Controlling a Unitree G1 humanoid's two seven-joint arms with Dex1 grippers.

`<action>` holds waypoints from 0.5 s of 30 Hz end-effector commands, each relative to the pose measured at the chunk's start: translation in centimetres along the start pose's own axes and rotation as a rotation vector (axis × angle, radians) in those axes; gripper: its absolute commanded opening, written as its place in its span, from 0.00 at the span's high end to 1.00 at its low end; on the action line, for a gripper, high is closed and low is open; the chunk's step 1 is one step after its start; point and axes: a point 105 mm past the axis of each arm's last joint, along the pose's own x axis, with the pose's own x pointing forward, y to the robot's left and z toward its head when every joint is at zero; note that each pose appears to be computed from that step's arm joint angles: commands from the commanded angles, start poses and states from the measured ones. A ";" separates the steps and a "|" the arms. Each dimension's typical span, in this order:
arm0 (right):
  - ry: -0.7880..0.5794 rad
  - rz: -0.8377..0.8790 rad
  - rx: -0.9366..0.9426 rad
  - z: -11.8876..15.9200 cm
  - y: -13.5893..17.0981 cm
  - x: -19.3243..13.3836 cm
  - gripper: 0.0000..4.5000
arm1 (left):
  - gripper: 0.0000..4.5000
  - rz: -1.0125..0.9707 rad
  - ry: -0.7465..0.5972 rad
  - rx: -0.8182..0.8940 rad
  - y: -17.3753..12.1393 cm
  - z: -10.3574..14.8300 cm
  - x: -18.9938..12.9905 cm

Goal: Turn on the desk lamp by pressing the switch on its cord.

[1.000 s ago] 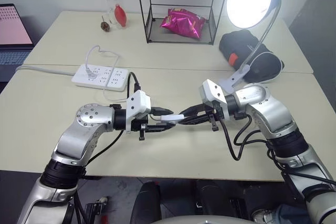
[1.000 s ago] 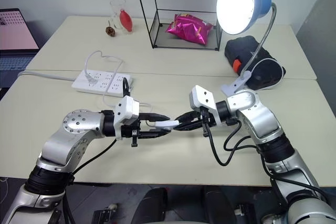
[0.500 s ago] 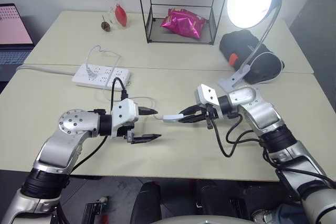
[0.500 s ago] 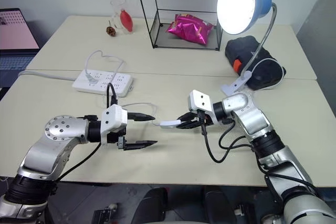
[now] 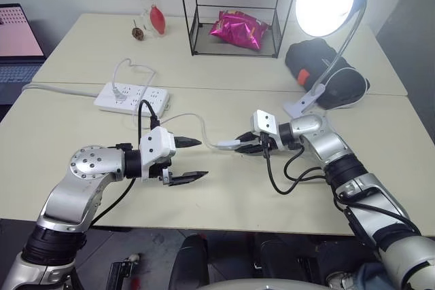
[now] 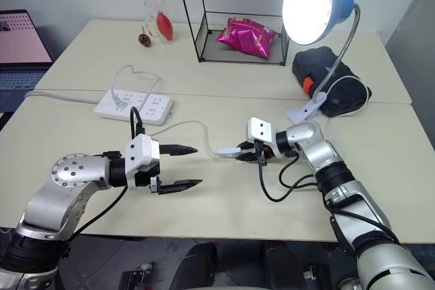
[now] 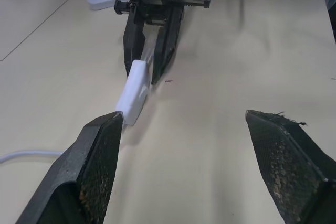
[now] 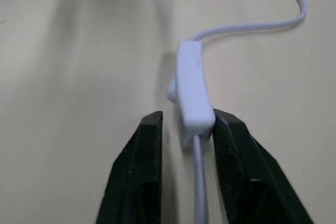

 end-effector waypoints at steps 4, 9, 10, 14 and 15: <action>-0.061 -0.071 -0.062 2.1 -0.2 -3.2 0.27 | 0.14 0.109 0.028 -0.025 0.8 0.3 -1.0; -0.052 -0.075 -0.133 4.0 2.1 -6.8 0.03 | 0.14 0.198 0.060 -0.054 1.1 -0.5 -2.6; -0.051 -0.082 -0.134 4.5 2.7 -7.6 0.03 | 0.14 0.209 0.068 -0.053 1.1 -0.6 -2.9; -0.037 -0.146 -0.106 5.6 3.9 -10.0 0.03 | 0.14 0.229 0.063 -0.063 0.9 -0.5 -3.9; -0.023 -0.160 -0.096 5.5 4.1 -10.4 0.03 | 0.14 0.228 0.066 -0.064 0.9 -0.5 -4.1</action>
